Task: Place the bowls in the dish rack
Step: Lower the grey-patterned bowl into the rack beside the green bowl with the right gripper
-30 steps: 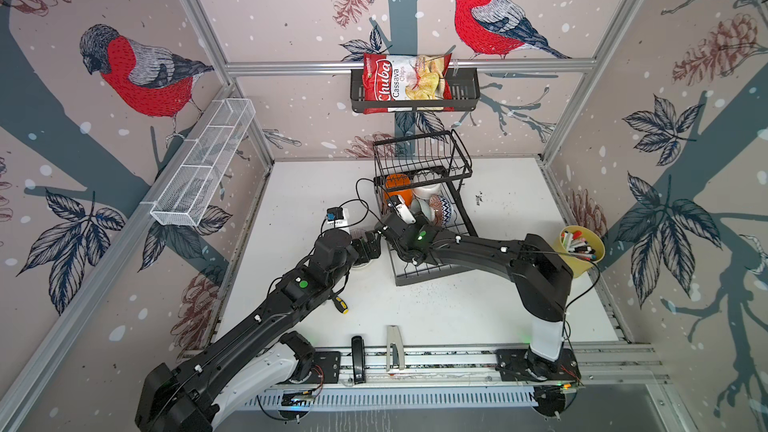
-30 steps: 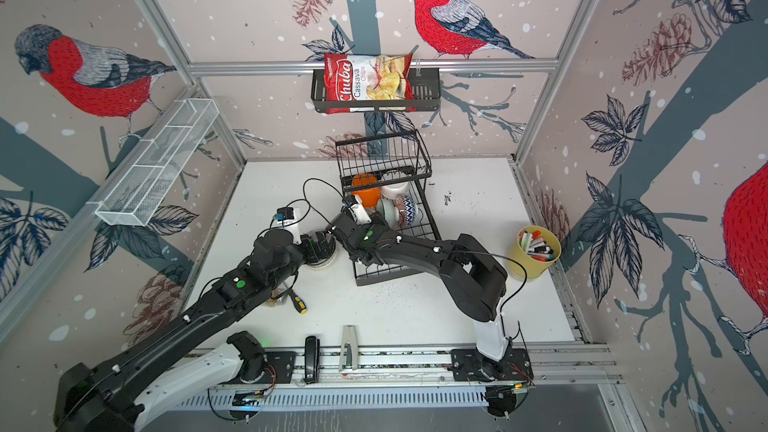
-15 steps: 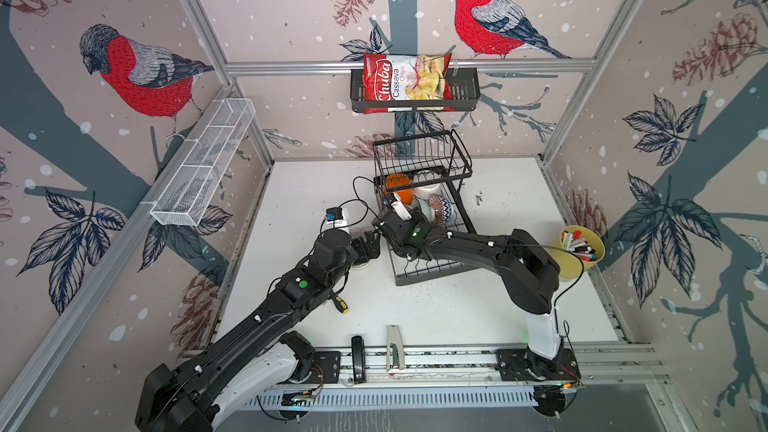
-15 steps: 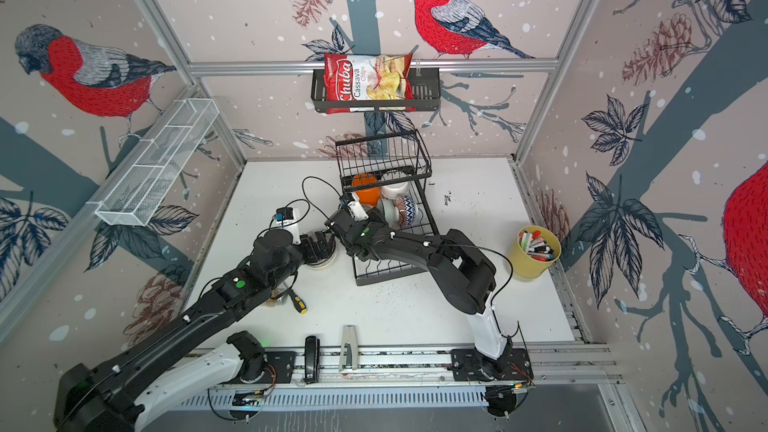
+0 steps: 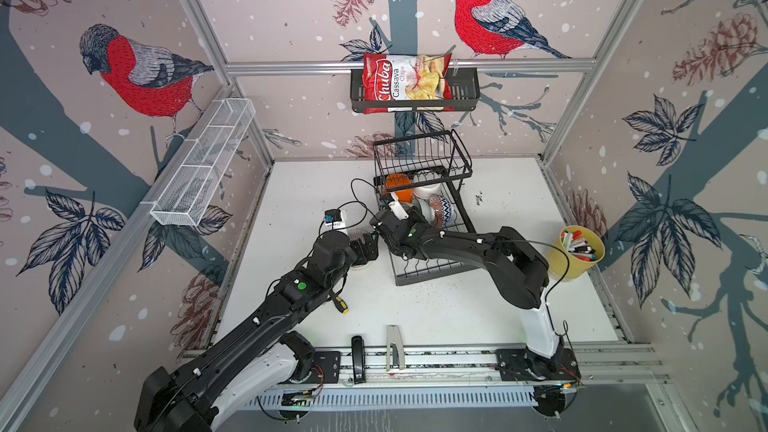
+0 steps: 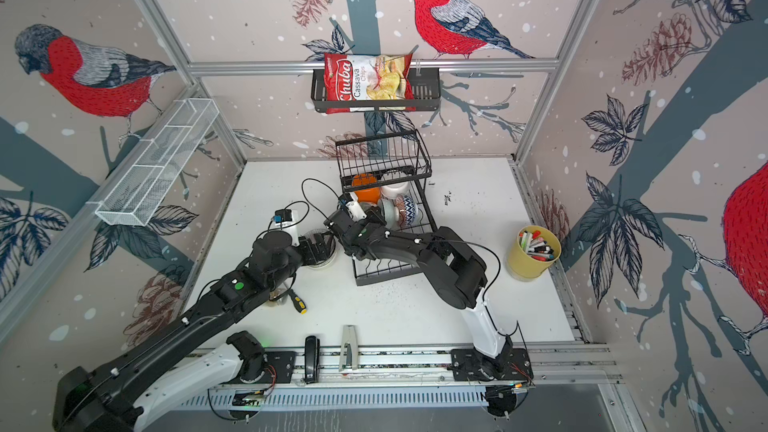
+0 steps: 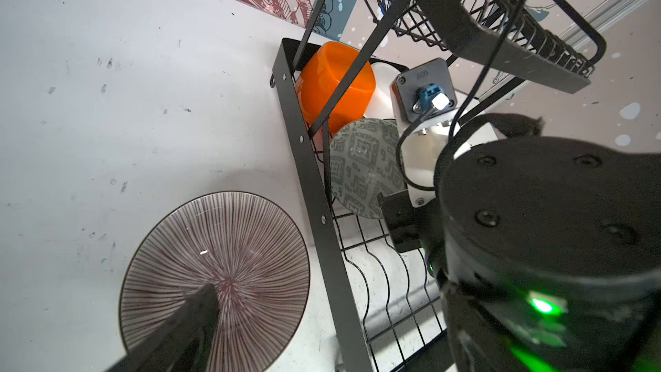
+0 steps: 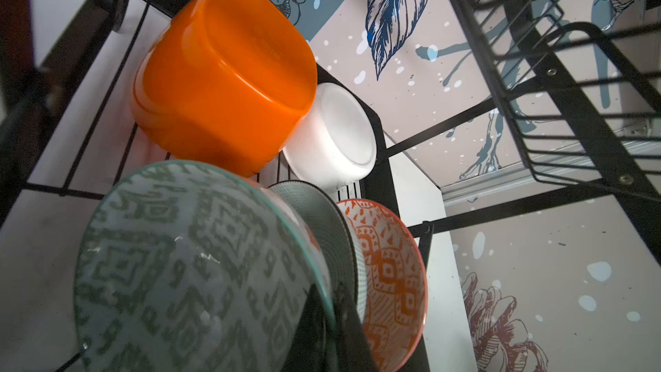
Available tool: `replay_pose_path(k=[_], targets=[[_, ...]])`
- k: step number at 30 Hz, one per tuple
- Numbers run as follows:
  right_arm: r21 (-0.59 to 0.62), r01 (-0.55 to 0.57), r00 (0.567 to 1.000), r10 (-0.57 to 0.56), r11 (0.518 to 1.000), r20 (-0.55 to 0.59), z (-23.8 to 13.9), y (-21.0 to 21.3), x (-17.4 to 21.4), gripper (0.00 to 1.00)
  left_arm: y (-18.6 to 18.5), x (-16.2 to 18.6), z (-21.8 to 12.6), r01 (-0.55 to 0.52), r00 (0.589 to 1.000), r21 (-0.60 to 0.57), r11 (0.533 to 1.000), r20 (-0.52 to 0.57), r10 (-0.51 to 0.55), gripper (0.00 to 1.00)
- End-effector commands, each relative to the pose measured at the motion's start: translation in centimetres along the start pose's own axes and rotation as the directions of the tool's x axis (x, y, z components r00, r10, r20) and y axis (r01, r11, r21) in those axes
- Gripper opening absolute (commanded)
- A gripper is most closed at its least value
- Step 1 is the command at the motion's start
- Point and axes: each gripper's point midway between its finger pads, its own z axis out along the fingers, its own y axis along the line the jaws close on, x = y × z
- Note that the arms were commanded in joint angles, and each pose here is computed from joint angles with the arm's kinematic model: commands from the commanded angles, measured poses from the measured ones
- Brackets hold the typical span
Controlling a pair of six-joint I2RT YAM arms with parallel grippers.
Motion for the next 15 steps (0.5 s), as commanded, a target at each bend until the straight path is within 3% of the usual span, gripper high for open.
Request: replay_pose_path(k=[1, 15], targets=[[0.042, -0.014, 1.0, 0.014, 0.999, 0.015, 0.1, -0.6, -0.7, 0.0, 0.2, -0.5, -0.1, -0.006, 1.0, -0.004, 1.0, 0.026, 0.006, 0.96], [0.082, 0.012, 1.0, -0.012, 0.997, 0.006, 1.3, 0.3, -0.6, 0.0, 0.5, -0.4, -0.4, 0.001, 1.0, -0.012, 1.0, 0.029, -0.001, 0.96]])
